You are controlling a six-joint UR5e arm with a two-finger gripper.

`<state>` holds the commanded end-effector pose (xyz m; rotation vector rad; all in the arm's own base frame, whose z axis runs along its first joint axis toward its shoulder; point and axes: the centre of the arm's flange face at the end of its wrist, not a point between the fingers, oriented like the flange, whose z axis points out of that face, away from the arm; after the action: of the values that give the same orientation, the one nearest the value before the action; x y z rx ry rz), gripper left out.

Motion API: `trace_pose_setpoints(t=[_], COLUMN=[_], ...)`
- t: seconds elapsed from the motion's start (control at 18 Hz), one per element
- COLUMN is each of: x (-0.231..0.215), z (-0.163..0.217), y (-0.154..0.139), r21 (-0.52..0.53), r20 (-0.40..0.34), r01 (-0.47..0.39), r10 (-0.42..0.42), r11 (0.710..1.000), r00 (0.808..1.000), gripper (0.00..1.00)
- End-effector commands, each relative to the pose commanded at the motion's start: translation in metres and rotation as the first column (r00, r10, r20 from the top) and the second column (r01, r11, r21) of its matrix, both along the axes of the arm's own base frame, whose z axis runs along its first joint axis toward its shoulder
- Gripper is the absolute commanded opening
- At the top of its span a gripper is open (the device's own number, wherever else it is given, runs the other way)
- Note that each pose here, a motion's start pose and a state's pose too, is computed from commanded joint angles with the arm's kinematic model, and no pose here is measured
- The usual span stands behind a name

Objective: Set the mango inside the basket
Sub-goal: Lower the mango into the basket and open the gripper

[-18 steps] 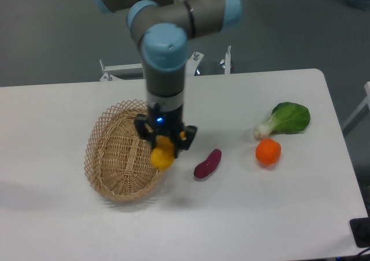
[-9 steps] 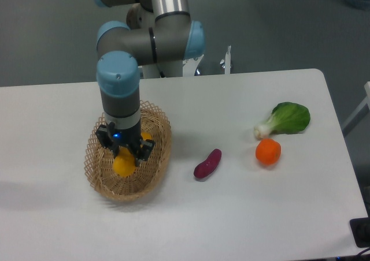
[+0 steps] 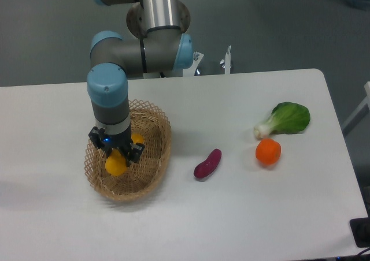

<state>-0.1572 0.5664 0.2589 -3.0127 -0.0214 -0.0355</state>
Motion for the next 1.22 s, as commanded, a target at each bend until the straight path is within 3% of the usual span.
trace_pose_setpoints(t=[0.67,0.78,0.94,1.22], x=[0.008,0.008,0.007,-0.001], z=[-0.019,-0.02,-0.016,-0.007], y=[0.004,0.004,0.004,0.001], r21=[-0.031,-0.033,-0.033,-0.053], r20=[0.012,0.013,-0.003,-0.078], r01=[0.023,0.023,0.023,0.012], r10=[-0.022,-0.022,-0.023,-0.016], r11=[0.999,0.999,0.999,0.999], r00=[1.0,1.0,1.0,0.997], gripper=[0.4,0.55,0.99,1.0])
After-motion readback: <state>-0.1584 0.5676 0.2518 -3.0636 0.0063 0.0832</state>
